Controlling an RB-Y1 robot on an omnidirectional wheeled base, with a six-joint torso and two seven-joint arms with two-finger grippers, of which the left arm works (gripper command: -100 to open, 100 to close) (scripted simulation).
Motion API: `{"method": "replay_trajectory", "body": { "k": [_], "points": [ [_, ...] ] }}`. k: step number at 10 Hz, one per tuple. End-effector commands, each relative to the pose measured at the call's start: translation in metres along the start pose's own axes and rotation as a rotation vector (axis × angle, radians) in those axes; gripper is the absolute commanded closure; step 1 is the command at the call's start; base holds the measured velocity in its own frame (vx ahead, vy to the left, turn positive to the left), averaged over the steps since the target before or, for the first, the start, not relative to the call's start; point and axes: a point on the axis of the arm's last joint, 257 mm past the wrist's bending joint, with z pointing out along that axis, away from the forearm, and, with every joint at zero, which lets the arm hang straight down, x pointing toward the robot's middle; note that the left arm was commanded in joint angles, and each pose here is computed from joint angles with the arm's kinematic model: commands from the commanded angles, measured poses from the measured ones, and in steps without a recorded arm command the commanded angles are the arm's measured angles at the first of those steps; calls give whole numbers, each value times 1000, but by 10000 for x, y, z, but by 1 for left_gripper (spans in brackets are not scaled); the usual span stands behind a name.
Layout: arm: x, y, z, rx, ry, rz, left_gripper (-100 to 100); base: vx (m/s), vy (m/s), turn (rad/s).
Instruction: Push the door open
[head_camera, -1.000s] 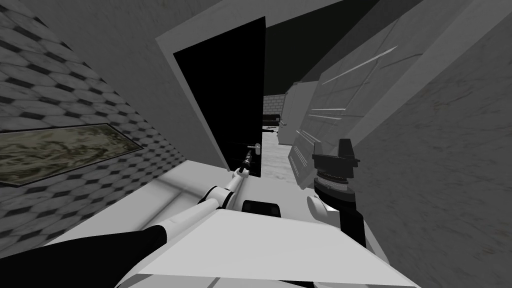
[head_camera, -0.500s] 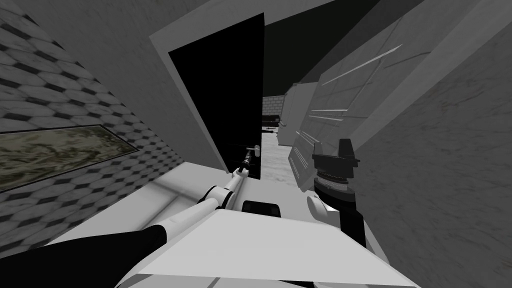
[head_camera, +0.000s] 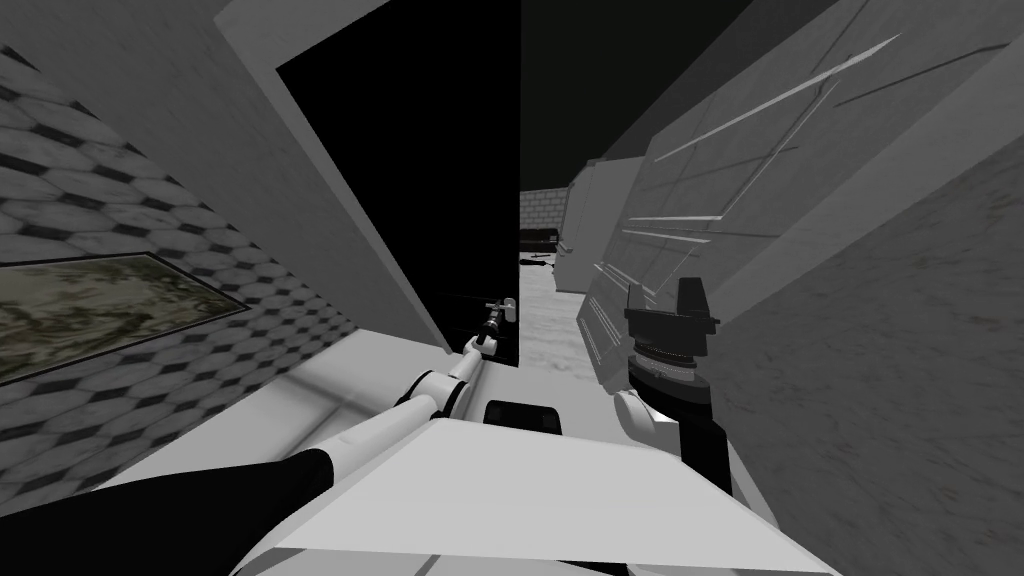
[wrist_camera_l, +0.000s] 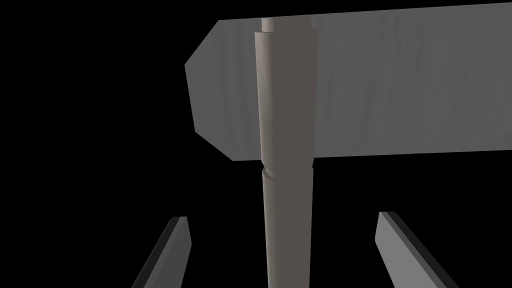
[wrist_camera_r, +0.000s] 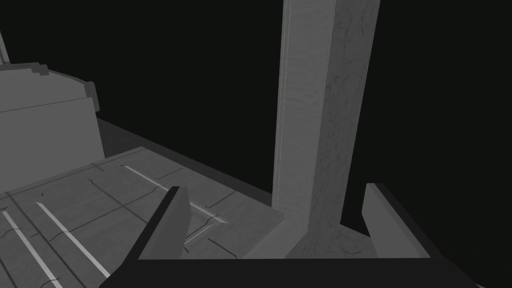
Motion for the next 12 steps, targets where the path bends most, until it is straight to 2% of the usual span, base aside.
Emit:
{"method": "replay_trajectory", "body": {
  "k": [1, 2, 3, 8, 12],
  "points": [
    [25, 8, -4, -1, 0, -7, -100, 186, 3, -26],
    [17, 3, -6, 0, 0, -4, -100, 81, 8, -5],
    [17, 3, -6, 0, 0, -4, 100, -10, -3, 6],
    [17, 3, -6, 0, 0, -4, 100, -7, 0, -3],
    [-128, -42, 12, 7, -23, 4, 100, 137, -50, 57]
  ]
}}
